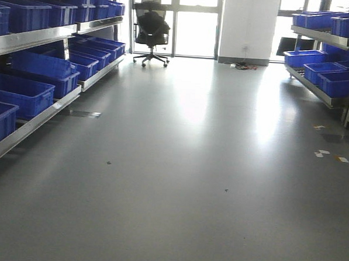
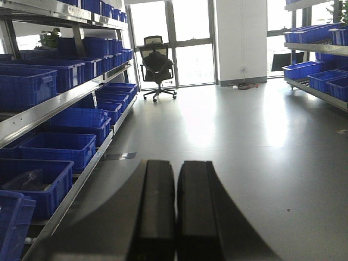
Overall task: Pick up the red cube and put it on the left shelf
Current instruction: 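Drive down the aisle and turn toward the shelf of blue crates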
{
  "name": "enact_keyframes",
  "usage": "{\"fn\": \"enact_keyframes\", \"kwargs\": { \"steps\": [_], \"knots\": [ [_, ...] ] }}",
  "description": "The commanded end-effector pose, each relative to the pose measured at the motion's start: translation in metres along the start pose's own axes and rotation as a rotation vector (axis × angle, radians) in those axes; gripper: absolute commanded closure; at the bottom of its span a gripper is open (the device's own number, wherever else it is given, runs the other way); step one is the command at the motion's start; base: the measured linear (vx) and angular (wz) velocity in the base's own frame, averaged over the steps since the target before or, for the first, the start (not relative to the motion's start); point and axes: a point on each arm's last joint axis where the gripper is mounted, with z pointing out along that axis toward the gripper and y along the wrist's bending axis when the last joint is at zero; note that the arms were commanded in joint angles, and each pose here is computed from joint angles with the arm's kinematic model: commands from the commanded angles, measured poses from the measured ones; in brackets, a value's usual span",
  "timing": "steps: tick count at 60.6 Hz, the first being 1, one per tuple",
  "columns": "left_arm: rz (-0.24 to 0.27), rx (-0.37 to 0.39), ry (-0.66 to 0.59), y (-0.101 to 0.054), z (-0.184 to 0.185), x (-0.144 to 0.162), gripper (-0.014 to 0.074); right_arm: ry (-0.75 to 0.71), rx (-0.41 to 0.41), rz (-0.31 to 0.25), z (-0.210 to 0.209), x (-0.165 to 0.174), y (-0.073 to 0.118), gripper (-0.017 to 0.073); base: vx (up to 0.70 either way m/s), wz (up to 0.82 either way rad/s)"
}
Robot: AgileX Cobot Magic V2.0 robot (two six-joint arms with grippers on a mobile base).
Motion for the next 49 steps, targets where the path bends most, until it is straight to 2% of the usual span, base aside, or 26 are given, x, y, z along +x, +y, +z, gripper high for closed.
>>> {"fn": "enact_keyframes", "kwargs": {
  "steps": [1,21,49],
  "knots": [
    [-0.001,-0.002,-0.054,0.0,0.0009,0.0004,0.0488,-0.103,0.001,-0.023,-0.0014,-0.0161,-0.0002,0.0503,0.0,0.0],
    [-0.001,-0.002,-0.054,0.0,0.0009,0.0004,0.0488,-0.103,0.001,-0.023,-0.0014,-0.0161,-0.0002,0.0503,0.07,0.01],
    [-0.001,-0.002,-0.054,0.0,0.0009,0.0004,0.0488,-0.103,0.001,-0.023,-0.0014,-0.0161,-0.0002,0.0503,0.3,0.03]
  ]
}}
